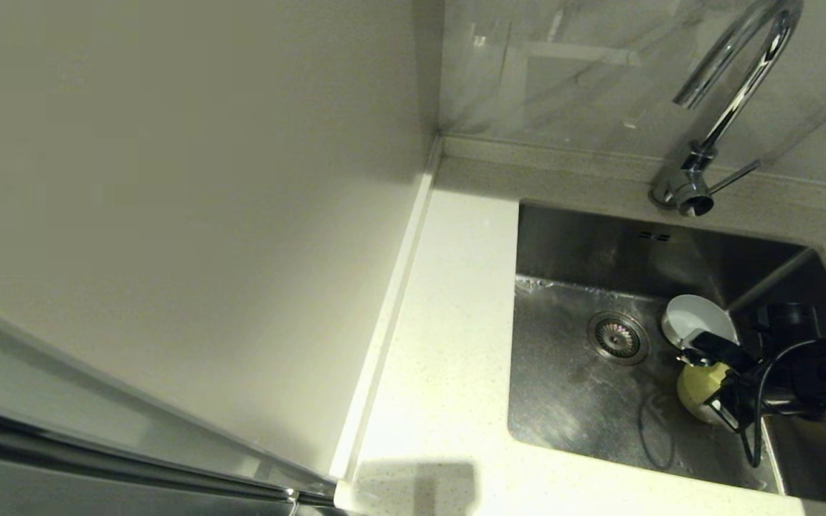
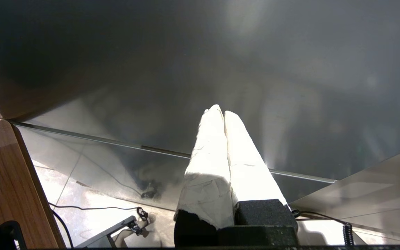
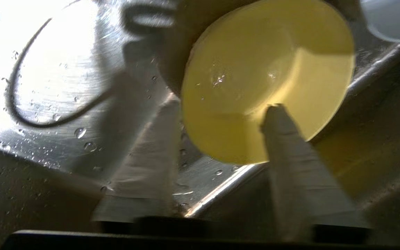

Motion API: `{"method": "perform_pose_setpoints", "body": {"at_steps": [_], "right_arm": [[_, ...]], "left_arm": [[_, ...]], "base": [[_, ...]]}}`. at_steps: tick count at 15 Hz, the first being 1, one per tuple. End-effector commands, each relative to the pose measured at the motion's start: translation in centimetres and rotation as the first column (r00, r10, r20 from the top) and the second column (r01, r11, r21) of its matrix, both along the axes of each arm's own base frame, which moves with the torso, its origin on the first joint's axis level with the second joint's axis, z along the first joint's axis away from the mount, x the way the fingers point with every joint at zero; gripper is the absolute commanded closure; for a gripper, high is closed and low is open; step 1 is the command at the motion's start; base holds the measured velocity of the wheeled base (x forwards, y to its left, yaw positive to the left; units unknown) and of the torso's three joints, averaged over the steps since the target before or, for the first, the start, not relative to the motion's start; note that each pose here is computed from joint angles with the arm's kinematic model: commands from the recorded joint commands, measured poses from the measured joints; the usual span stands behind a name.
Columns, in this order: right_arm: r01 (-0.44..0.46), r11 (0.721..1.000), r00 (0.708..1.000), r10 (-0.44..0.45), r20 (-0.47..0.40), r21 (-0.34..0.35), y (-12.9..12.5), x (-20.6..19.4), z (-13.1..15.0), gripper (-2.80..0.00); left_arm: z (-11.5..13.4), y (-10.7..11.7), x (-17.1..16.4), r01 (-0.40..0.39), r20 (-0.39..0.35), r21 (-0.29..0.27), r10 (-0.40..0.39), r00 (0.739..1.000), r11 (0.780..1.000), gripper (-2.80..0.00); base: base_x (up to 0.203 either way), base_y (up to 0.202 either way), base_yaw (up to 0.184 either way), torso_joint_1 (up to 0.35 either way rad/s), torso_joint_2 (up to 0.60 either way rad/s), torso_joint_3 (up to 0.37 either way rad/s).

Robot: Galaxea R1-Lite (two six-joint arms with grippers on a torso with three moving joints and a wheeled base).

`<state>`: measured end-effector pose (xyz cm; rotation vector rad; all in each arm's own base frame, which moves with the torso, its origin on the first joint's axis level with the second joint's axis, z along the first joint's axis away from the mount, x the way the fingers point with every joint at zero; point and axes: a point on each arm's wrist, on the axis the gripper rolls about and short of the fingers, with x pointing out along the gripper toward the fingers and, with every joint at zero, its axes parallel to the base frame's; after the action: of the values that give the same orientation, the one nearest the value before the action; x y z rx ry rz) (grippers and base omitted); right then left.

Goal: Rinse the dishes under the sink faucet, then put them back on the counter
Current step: Put a bowl into the sink

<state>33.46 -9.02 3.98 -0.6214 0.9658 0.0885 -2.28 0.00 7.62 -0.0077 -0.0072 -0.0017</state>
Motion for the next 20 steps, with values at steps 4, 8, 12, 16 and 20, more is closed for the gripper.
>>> {"method": "perform_pose_setpoints", "body": {"at_steps": [4,8,12,16,20], "right_arm": [[0.022,0.998,0.987,-0.013,0.163,-0.053,-0.1,-1.2,6.7,-2.8],[0.18,0.98,0.973,-0.165,0.162,-0.085,0.7,-7.6,17.7,-2.8],[0.459,0.888,0.888,-0.459,-0.001,0.04,1.9,-13.9,24.2,-2.8],[0.671,0.742,0.735,-0.663,-0.141,0.01,0.9,-17.2,25.3,-2.8],[0.744,0.668,0.648,-0.723,-0.239,0.0,-1.1,-17.0,23.5,-2.8]], "left_arm": [[-0.1,0.0,0.0,0.0,-0.003,0.0,0.0,1.0,1.0,0.0],[0.0,0.0,0.0,-0.001,-0.001,0.0,0.001,1.0,1.0,0.0],[-0.1,0.0,0.0,0.0,-0.003,0.0,0.0,1.0,1.0,0.0],[-0.1,0.0,0.0,0.0,-0.003,0.0,0.0,1.0,1.0,0.0],[-0.1,0.0,0.0,0.0,-0.003,0.0,0.0,1.0,1.0,0.0]], "base": [[0.0,0.0,0.0,0.0,0.0,0.0],[0.0,0.0,0.0,0.0,0.0,0.0],[0.0,0.0,0.0,0.0,0.0,0.0],[0.0,0.0,0.0,0.0,0.0,0.0],[0.0,0.0,0.0,0.0,0.0,0.0]]}}
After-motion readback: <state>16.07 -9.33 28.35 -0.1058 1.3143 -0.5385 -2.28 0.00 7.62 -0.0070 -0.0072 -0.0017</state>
